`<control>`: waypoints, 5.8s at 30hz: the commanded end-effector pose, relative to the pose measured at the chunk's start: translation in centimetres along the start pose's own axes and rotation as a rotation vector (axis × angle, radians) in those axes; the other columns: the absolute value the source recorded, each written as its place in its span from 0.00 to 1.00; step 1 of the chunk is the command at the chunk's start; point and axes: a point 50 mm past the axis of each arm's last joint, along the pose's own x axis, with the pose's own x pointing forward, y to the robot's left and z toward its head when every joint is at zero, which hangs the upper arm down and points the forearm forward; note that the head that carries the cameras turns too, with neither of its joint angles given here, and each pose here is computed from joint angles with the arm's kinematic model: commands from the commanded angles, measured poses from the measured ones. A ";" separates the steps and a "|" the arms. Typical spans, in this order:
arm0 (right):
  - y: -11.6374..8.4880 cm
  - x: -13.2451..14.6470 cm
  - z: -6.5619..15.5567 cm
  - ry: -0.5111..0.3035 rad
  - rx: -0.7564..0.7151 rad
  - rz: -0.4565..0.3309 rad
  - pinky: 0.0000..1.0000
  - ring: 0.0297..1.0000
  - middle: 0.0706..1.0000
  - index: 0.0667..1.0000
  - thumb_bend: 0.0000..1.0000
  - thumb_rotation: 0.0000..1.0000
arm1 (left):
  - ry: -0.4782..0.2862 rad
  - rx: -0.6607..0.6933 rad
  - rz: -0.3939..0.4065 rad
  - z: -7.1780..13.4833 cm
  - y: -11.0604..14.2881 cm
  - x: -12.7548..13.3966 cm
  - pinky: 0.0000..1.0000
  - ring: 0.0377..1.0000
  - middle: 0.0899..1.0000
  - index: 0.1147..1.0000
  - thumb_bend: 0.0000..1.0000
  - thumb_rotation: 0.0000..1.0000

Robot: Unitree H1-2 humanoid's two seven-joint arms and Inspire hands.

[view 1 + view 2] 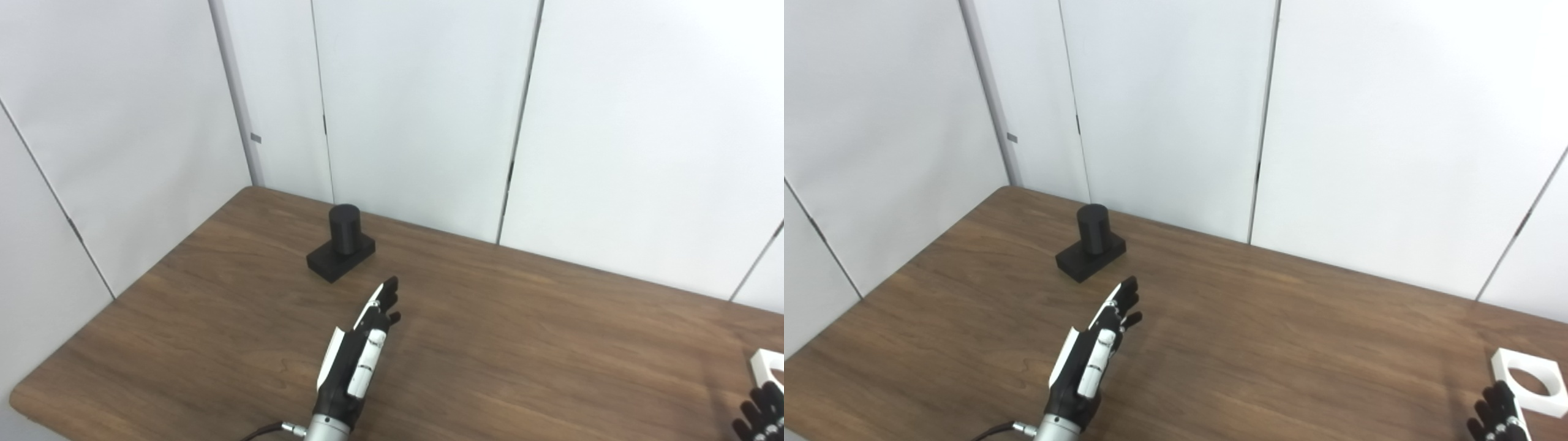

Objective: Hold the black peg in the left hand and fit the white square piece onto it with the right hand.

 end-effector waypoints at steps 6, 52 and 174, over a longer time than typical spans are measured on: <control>0.5 -1.9 -0.9 0.042 0.048 -0.030 1.00 1.00 1.00 1.00 0.79 1.00 | 0.132 0.115 0.045 -0.4 0.6 -2.9 0.95 0.97 0.96 0.96 0.55 0.77; 1.8 -3.1 0.1 0.015 0.019 -0.085 1.00 1.00 0.97 0.87 0.39 0.78 | 0.427 1.020 0.331 1.0 14.0 14.3 1.00 0.99 0.99 0.91 0.88 0.56; 5.5 -3.5 2.1 0.024 0.004 -0.095 1.00 0.96 0.90 0.94 0.49 0.91 | 0.005 0.916 -0.518 -0.7 -4.3 -2.6 1.00 0.92 0.79 0.42 0.52 0.05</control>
